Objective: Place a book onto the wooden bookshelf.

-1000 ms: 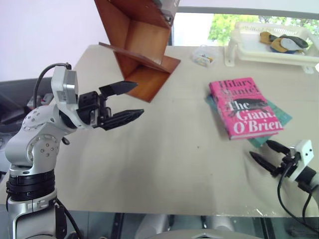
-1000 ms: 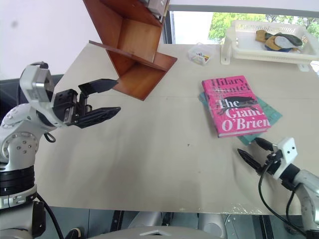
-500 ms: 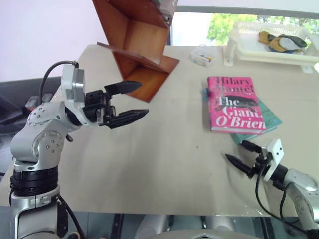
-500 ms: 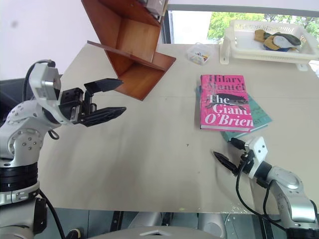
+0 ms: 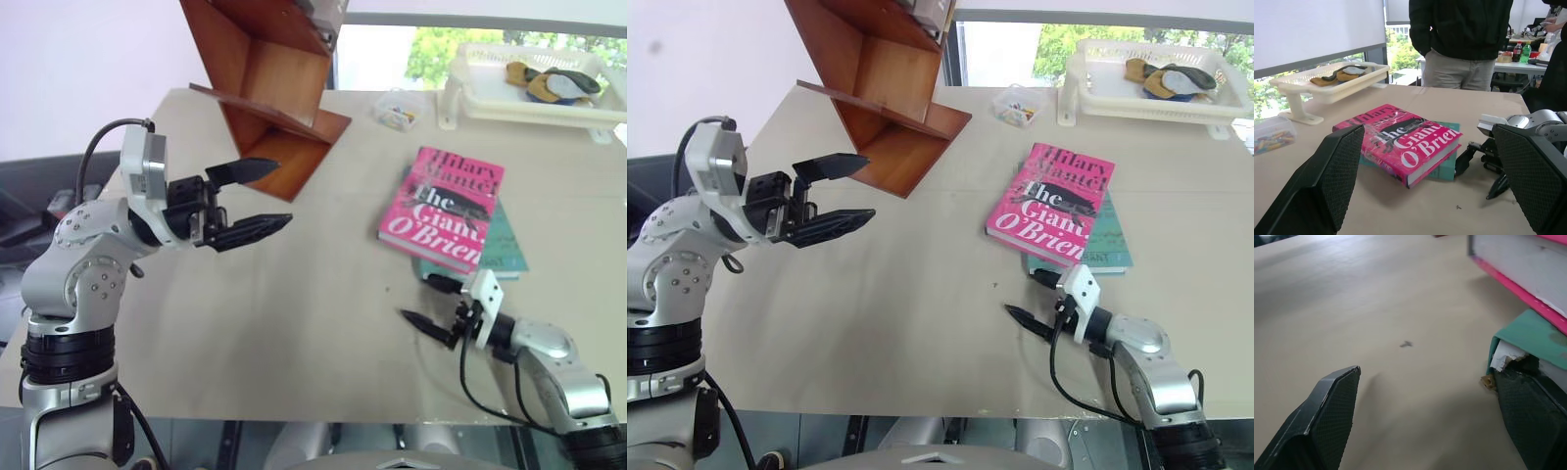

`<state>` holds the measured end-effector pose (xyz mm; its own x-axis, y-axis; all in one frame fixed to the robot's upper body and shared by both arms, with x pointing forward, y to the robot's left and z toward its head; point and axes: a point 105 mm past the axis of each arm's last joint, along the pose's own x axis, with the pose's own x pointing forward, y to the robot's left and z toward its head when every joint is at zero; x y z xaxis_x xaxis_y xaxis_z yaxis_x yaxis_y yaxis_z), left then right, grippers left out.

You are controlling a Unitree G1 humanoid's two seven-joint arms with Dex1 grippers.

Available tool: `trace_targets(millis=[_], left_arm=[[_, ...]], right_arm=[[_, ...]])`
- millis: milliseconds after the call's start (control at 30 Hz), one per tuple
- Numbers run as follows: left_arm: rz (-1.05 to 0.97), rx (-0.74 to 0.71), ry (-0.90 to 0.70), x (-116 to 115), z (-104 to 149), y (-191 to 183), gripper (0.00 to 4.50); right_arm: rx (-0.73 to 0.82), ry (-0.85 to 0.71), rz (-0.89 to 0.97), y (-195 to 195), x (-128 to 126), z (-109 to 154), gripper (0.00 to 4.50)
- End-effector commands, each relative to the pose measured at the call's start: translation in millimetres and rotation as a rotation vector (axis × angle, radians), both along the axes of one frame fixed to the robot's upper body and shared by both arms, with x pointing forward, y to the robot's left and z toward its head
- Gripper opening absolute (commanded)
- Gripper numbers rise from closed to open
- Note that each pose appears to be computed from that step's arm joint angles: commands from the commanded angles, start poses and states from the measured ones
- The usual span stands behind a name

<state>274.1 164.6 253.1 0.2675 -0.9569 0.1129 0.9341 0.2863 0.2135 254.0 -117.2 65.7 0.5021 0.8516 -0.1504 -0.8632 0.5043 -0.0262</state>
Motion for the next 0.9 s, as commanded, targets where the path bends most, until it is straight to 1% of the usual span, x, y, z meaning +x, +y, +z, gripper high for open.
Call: trace_targets(millis=[33,167,400,533,667,733,833,900], left_arm=[[-0.002,0.023,-0.038,-5,7,-1,4.50],[0.004,0.035,-0.033,-6,6,0,4.50],[0.005,0.045,-0.029,-8,6,1,4.50],[0.003,0.050,-0.025,-9,6,1,4.50],[0.002,0.054,-0.026,-9,7,2,4.50],[0.002,0.056,-0.025,-9,7,2,4.50],[0.000,0.058,-0.025,-8,7,2,4.50],[-0.001,0.057,-0.024,-6,6,2,4.50]], right_arm=[[-0.004,0.013,0.116,19,-12,-3,4.44],[0.005,0.004,0.207,30,-23,2,4.44],[0.008,0.059,0.320,39,-48,5,4.44],[0.002,0.048,0.268,27,-46,10,4.44],[-0.042,0.039,0.080,-33,-37,21,4.44],[-0.060,0.051,0.033,-50,-39,22,4.44],[-0.178,0.075,-0.124,-105,-42,20,4.44],[-0.246,0.046,-0.289,-143,-37,25,4.44]])
